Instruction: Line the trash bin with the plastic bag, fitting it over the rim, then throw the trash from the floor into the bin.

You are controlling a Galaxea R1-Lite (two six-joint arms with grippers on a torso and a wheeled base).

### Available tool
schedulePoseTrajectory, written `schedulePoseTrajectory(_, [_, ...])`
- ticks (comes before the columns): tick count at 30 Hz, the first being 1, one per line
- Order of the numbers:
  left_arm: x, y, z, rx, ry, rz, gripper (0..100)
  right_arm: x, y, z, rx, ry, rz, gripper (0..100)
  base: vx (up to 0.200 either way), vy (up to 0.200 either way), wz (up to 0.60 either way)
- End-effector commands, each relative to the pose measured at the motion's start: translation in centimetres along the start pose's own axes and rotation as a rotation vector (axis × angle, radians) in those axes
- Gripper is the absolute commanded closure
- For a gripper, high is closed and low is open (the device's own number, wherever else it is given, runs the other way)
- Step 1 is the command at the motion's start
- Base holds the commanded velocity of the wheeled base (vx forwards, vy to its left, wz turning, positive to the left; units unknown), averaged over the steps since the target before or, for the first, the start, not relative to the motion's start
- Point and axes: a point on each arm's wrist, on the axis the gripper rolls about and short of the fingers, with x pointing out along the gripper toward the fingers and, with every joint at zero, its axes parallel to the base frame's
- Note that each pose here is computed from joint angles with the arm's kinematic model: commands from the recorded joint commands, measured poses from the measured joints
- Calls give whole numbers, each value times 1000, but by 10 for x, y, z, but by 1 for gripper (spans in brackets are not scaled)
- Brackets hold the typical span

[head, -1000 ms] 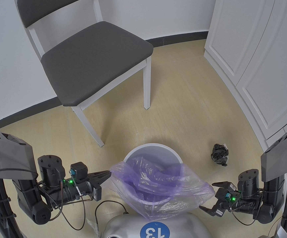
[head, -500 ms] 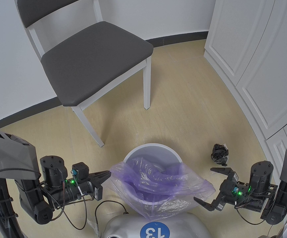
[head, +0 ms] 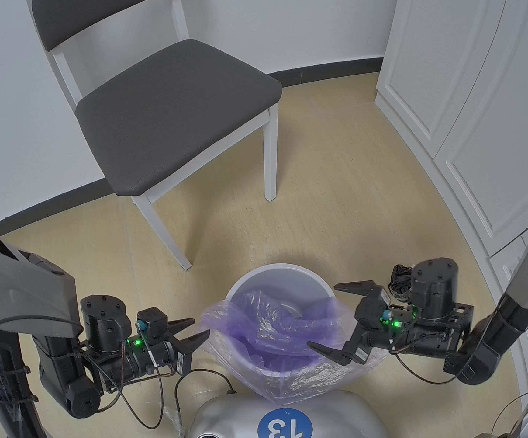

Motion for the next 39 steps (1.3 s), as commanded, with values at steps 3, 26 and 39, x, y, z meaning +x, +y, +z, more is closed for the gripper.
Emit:
schedulePoseTrajectory(3, [-11,-2,-3,-10,17,16,0,42,-34,41,-72,22,89,0,0,0,0])
schedulePoseTrajectory(26, [-42,-3,-5,-21,43,38,0,81,-62,8,-131,307,307,0,0,0,0])
schedulePoseTrajectory(39, [-43,-1,-4,-23,39,60,0,89,-61,-13,-101,354,328,0,0,0,0])
